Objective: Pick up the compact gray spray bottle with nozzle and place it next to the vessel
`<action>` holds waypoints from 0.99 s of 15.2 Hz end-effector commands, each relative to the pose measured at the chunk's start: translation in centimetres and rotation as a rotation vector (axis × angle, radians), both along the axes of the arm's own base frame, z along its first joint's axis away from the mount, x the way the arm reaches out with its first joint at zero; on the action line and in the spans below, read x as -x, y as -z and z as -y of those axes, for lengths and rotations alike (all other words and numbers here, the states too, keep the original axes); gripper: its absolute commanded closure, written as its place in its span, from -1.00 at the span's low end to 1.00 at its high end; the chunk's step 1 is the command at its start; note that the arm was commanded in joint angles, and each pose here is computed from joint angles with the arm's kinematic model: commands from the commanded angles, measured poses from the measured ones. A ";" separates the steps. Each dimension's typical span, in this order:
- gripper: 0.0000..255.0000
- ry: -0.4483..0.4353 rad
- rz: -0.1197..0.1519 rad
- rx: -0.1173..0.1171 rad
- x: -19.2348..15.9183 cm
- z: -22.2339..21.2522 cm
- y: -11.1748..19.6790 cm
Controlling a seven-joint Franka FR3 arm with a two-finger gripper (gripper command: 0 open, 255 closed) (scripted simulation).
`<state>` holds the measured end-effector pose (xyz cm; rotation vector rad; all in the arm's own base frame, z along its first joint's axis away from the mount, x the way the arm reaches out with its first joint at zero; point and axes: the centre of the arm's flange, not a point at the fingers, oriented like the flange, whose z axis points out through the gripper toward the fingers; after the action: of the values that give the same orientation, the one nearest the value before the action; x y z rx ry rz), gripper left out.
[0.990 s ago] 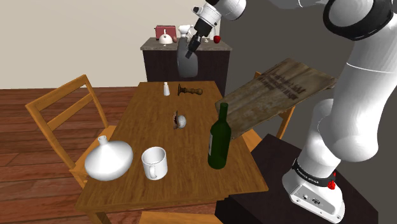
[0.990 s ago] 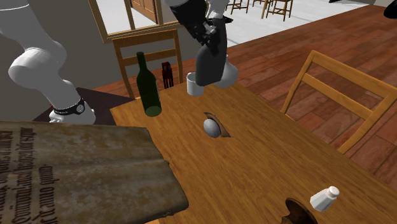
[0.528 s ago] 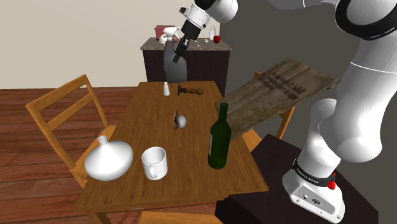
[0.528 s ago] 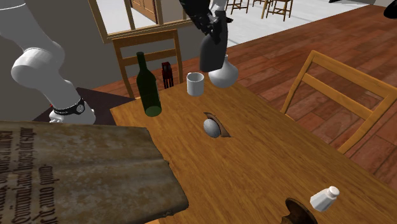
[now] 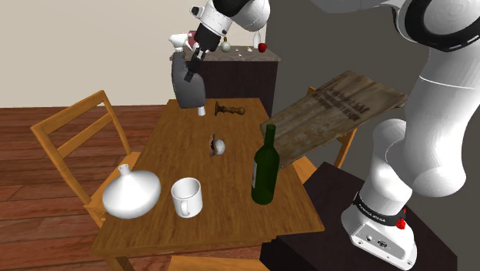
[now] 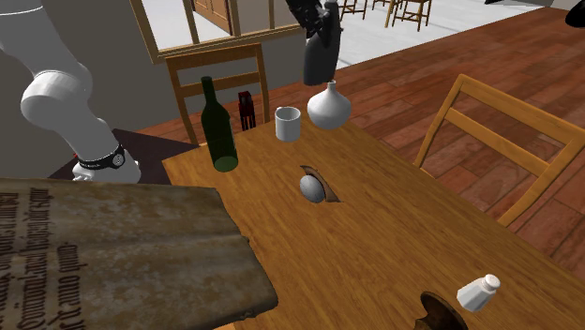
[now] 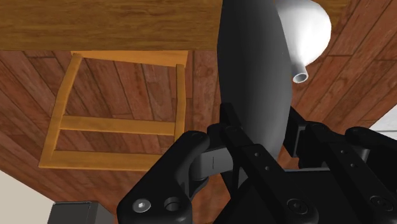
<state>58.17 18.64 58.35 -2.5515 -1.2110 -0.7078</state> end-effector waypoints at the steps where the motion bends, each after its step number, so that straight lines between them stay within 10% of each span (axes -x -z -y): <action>1: 1.00 0.002 0.000 -0.001 0.3 -2.5 0.1; 15: 1.00 0.002 0.000 -0.001 0.8 -7.3 5.3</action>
<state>57.49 25.95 53.59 -2.5527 -1.2077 -0.7072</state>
